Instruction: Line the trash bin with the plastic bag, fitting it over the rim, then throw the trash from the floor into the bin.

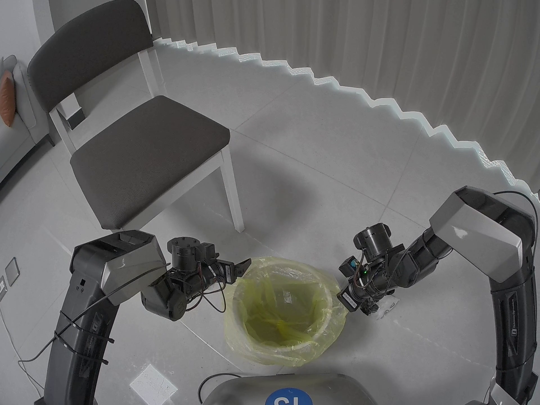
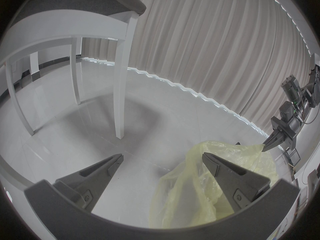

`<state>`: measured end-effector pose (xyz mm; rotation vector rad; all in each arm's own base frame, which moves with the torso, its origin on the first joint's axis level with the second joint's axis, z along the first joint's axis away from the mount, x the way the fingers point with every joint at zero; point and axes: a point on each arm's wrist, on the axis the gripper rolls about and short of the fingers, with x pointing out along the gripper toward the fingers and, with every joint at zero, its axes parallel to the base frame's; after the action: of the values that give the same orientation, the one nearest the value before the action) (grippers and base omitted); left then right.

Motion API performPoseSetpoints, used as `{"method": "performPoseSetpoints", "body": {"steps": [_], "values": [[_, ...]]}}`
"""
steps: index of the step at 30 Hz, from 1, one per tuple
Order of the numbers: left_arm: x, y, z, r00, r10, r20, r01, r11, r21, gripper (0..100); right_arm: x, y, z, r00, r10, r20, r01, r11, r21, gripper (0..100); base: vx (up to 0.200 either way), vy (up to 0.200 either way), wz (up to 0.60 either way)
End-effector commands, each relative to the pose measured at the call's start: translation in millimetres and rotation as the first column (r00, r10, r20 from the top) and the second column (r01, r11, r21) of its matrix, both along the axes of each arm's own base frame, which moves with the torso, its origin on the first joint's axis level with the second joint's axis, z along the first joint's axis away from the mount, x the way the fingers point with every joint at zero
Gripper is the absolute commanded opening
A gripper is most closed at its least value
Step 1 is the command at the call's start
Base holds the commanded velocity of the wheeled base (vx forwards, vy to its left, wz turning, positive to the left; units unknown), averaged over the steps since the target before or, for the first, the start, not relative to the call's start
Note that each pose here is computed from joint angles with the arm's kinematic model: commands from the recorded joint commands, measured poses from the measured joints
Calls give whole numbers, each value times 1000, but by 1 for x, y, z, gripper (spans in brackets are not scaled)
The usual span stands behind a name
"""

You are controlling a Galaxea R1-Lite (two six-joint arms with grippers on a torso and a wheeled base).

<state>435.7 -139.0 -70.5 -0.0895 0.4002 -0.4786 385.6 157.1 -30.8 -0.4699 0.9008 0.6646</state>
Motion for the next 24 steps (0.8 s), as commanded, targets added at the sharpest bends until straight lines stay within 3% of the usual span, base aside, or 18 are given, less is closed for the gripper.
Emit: {"method": "performPoseSetpoints", "body": {"steps": [1, 24], "values": [[0, 1, 2, 1000, 2, 1, -2, 1000, -1, 100, -2, 5, -5, 1000, 14, -9, -14, 1000, -4, 0, 0, 0, 0], [-2, 1, 2, 1000, 1, 7, -1, 1000, -3, 100, 6, 12, -24, 1000, 1, -2, -1, 1000, 14, 0, 0, 0, 0]]}}
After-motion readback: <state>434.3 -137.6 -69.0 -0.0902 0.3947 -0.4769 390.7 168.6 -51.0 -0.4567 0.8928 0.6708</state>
